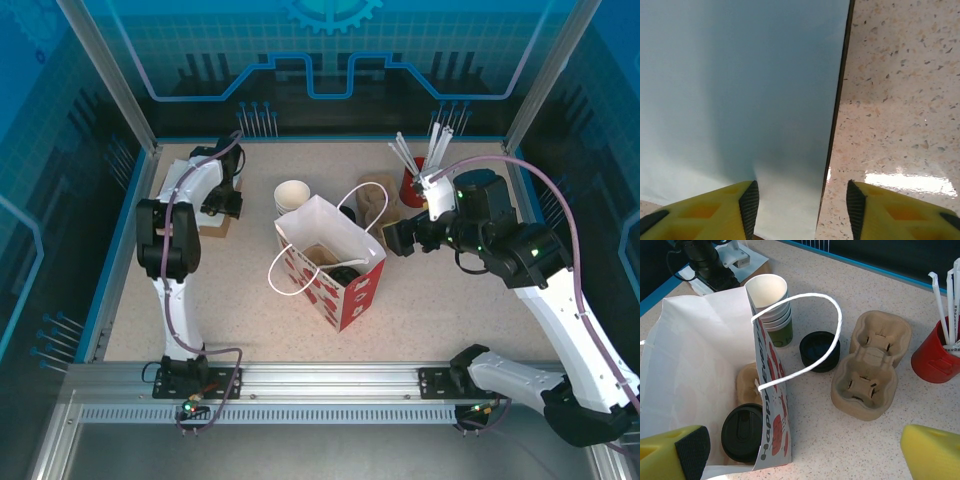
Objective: Pack the takeout coffee
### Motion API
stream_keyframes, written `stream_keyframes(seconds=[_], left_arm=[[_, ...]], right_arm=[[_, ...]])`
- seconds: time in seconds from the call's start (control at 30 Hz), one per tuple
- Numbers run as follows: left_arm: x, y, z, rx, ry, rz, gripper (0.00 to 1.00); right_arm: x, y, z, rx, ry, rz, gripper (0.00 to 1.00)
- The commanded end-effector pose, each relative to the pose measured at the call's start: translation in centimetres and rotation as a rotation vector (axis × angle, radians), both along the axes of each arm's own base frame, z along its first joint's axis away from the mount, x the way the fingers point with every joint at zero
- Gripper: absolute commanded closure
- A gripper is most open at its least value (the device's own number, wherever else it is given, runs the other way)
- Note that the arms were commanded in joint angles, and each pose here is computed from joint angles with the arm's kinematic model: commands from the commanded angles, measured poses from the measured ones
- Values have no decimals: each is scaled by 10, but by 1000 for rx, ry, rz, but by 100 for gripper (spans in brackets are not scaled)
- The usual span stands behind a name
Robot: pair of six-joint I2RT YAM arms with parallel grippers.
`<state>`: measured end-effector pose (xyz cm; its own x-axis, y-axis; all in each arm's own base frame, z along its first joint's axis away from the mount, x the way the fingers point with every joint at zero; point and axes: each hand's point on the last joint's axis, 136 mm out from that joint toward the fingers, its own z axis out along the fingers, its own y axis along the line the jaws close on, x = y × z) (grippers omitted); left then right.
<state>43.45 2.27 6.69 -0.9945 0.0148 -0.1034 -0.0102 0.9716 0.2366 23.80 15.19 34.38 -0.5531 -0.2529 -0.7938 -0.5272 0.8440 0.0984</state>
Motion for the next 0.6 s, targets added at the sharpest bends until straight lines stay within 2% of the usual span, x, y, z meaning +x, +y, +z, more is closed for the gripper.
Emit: stream_keyframes(seconds=[0.0,0.27,0.57], left_arm=[[0,4,1,28,20,-13,55],[0,4,2,31,23,-19,72],[5,-1,21,17,-19,-33,75]], right_arm=[[4,-1,0,8,-10,-7,0],[5,1,-3,12,0,-3,0],[7,3,-7,13,14,1,0]])
